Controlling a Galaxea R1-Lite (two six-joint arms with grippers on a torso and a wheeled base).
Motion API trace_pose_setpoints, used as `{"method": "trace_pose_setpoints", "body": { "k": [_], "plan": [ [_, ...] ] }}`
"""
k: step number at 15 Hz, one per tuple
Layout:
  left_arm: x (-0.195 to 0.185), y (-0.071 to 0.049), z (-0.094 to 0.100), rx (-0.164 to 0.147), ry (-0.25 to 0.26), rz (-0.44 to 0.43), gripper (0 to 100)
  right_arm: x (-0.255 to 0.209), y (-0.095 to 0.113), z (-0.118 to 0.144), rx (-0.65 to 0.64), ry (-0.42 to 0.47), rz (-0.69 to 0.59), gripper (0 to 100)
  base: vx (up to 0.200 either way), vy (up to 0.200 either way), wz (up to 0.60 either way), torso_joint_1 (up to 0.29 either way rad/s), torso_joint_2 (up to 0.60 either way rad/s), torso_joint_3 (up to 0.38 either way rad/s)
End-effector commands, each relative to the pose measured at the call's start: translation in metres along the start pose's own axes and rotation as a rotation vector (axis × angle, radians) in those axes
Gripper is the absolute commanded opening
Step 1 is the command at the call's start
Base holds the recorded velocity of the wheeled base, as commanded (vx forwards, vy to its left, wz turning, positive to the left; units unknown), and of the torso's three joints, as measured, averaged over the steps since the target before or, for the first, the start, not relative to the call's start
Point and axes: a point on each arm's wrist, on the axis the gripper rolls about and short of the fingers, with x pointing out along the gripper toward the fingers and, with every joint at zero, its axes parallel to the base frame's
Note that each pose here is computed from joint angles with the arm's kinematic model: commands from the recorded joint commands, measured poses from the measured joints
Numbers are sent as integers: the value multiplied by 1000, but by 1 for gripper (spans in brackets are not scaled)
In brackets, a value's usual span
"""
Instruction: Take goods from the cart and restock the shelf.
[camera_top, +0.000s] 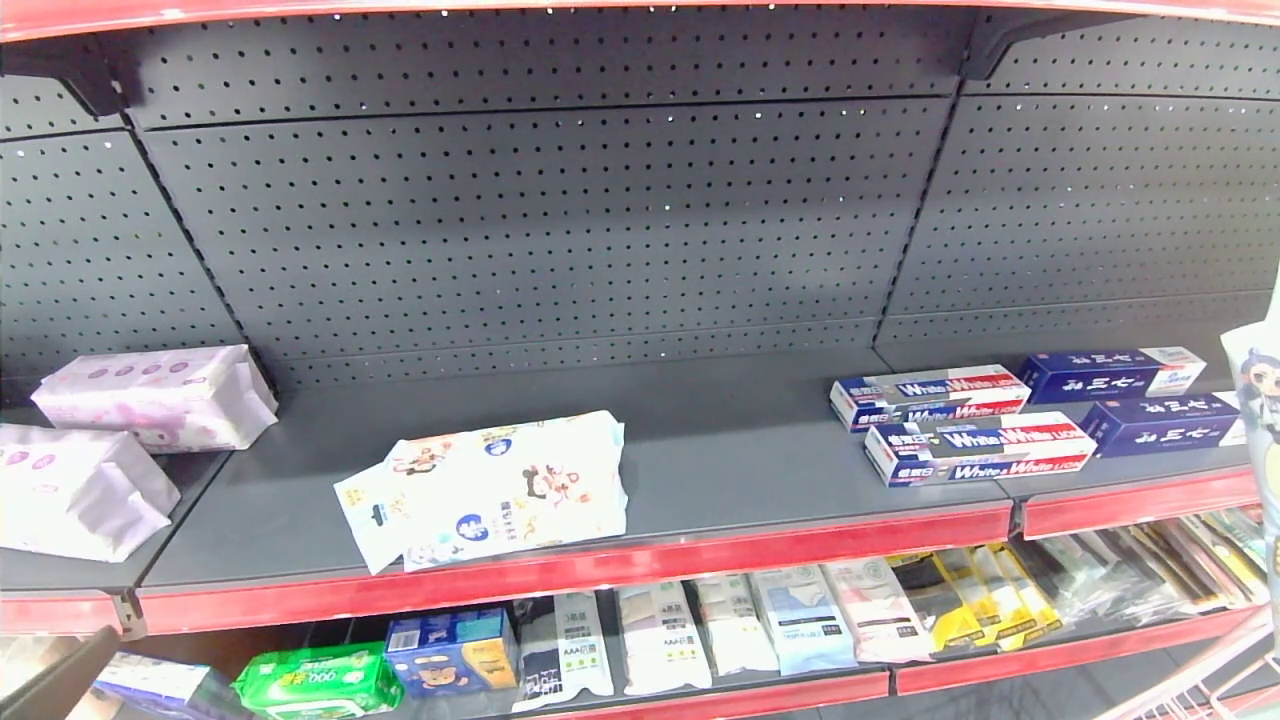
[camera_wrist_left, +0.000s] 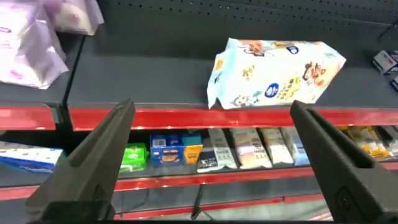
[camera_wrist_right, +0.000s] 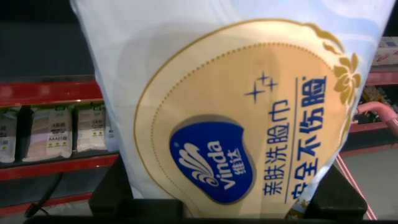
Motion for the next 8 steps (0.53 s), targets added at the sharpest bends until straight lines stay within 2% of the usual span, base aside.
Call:
{"method": "trace_pose_setpoints", "body": {
  "k": [1, 3, 4, 5, 6, 7, 8],
  "plan": [
    [-22, -8, -10, 41, -47, -122, 100, -1, 0, 1, -1, -6, 6, 0, 0, 0, 0, 0, 0, 0],
    [-38, -11, -11, 71, -9, -374, 100, -1, 1, 1, -5, -11, 14, 0, 0, 0, 0, 0, 0, 0],
    [-44, -10, -7, 79, 17, -458, 100, -1, 0, 1, -5, -12, 14, 0, 0, 0, 0, 0, 0, 0],
    [-43, -9, -5, 79, 44, -464, 100, 0, 0, 3, -6, -9, 13, 0, 0, 0, 0, 0, 0, 0],
    [-39, -8, -5, 71, 46, -366, 100, 1, 0, 3, -10, -6, 14, 0, 0, 0, 0, 0, 0, 0],
    [-37, -6, -5, 65, 34, -230, 100, 0, 0, 2, -17, -8, 13, 0, 0, 0, 0, 0, 0, 0],
    [-37, -4, -5, 65, 25, -176, 100, -1, 0, 3, -21, -12, 11, 0, 0, 0, 0, 0, 0, 0]
  ]
}}
